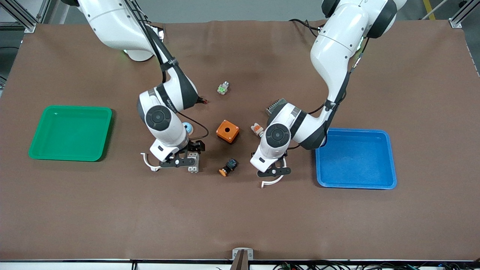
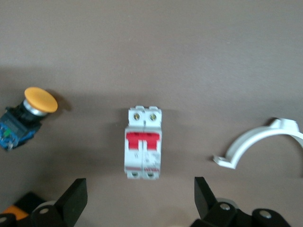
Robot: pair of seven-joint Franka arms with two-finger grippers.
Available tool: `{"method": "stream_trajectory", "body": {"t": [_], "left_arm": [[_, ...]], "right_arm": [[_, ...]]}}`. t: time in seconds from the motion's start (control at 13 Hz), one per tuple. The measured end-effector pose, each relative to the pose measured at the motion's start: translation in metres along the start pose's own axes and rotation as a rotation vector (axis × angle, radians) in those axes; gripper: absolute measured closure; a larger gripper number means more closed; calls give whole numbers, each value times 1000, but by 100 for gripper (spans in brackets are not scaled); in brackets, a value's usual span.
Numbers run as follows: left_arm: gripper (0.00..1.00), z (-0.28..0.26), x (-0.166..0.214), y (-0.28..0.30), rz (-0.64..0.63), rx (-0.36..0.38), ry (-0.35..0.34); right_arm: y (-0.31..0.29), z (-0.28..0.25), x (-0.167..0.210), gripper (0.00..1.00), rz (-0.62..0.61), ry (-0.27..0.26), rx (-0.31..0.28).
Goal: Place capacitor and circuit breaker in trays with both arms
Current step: 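Lower both grippers and close on the capacitor and the circuit breaker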
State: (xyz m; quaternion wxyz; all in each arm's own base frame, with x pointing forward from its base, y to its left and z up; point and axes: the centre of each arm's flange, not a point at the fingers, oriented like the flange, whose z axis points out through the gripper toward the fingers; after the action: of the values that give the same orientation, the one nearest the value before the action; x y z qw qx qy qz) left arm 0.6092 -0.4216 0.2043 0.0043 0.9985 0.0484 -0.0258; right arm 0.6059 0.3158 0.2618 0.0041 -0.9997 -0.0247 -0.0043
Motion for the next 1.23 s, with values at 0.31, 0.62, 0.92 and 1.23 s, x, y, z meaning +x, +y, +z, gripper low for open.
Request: {"method": "stream_trajectory", "body": {"t": [0.31, 0.62, 0.92, 1.23], "left_arm": [[38, -3, 5, 2, -2, -27, 36], [41, 4, 8, 3, -4, -46, 60], [52, 6, 8, 3, -5, -45, 59], [51, 6, 7, 4, -16, -46, 59]], "right_arm": [[-2, 30, 15, 0, 11, 8, -3], [6, 53, 17, 8, 30, -11, -15], [4, 59, 16, 42, 98, -43, 43], [2, 37, 30, 60, 112, -8, 66]]}}
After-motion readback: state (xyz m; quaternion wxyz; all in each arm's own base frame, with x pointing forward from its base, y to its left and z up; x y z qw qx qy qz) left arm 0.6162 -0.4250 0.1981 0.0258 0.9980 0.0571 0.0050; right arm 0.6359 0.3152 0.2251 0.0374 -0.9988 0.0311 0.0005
